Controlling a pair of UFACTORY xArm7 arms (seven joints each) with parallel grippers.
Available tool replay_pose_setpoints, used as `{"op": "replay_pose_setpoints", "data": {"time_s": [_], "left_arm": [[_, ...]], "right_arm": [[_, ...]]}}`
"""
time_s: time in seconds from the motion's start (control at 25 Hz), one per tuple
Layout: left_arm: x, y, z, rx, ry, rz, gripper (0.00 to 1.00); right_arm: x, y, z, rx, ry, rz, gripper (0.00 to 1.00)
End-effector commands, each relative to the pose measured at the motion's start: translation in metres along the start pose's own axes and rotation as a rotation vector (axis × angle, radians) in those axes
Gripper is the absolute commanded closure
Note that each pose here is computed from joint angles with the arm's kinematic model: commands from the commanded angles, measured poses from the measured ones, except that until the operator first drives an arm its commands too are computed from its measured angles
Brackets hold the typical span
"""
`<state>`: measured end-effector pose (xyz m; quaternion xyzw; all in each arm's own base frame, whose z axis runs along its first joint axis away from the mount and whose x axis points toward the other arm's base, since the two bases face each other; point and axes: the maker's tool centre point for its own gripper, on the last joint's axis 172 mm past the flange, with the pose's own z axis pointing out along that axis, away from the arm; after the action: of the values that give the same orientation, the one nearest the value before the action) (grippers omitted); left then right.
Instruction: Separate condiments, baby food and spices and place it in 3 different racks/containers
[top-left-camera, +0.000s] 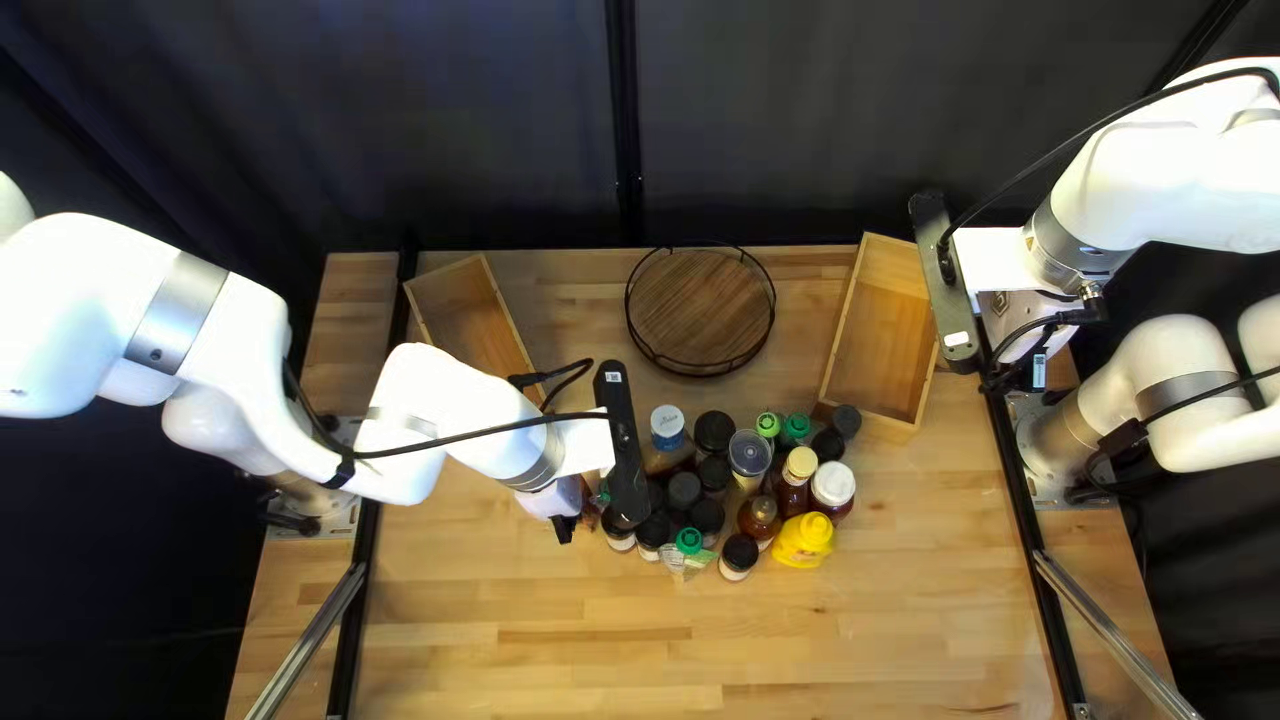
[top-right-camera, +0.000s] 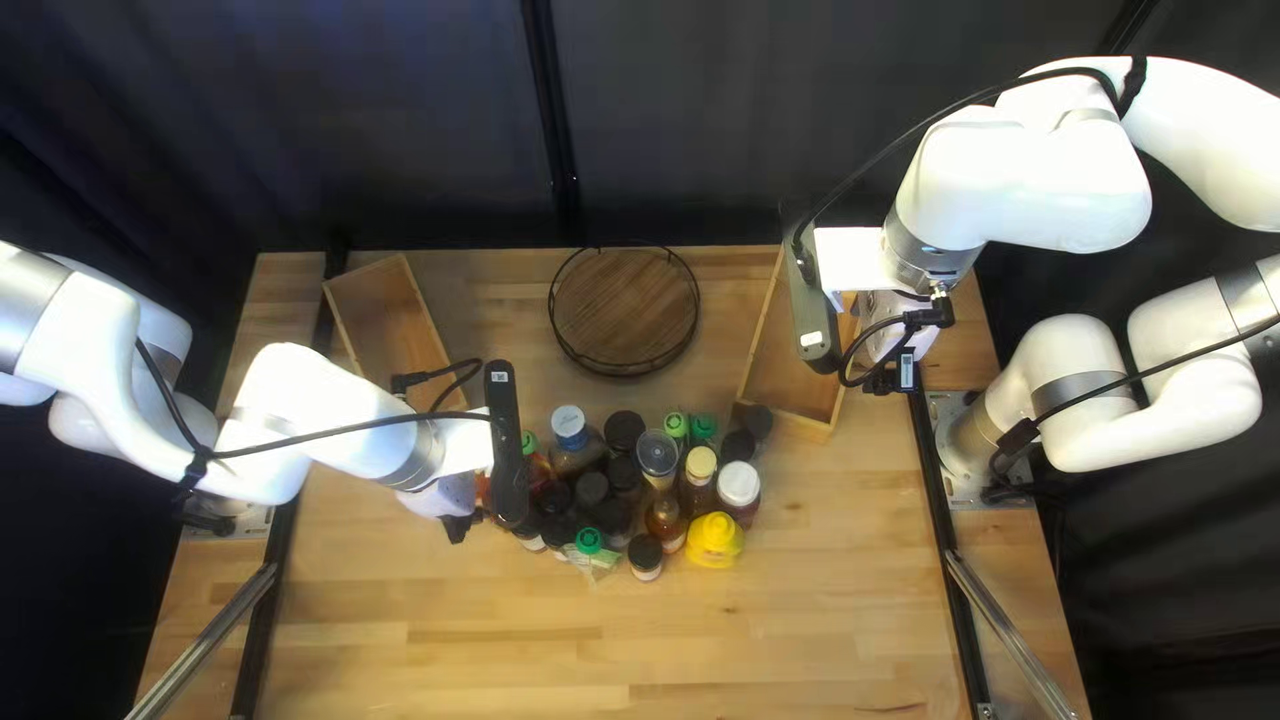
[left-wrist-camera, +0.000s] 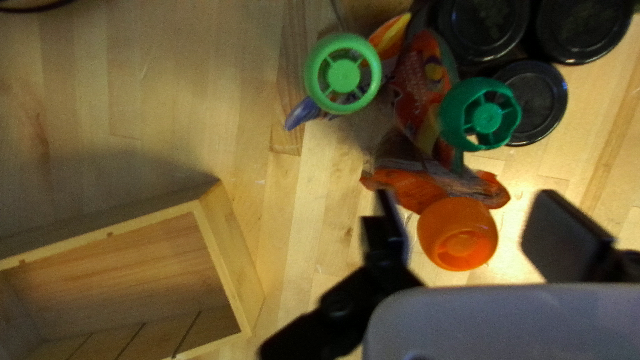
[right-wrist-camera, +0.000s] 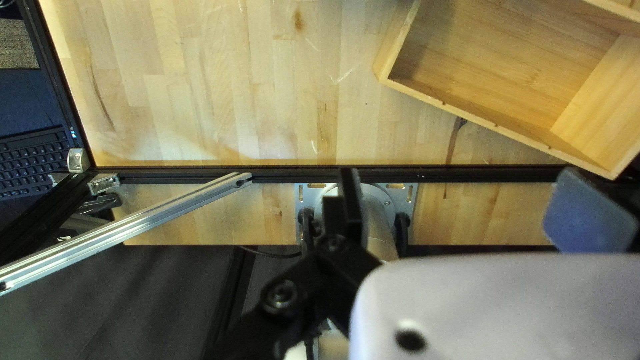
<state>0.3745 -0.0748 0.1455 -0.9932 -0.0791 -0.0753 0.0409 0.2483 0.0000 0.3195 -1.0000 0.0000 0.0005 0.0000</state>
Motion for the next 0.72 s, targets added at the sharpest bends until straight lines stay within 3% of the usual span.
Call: {"op": "replay_pose_setpoints", "data": {"time_s": [0.04,0.32,0.72], "left_arm": [[0.000,-0.010,-0.028,0.009,-0.018,-0.016,1.00],[-0.024,-0.067,-0.086,0.039,-0.047,-0.052,1.00],[-0.040,-0.164,-0.083,0.069,-0.080,-0.119,1.00]], "right_arm": [[0.000,0.000,0.000,0.000,0.000,0.000,0.00],[0.000,0.000,0.000,0.000,0.000,0.000,0.00],[0.000,0.000,0.000,0.000,0.000,0.000,0.00]]}}
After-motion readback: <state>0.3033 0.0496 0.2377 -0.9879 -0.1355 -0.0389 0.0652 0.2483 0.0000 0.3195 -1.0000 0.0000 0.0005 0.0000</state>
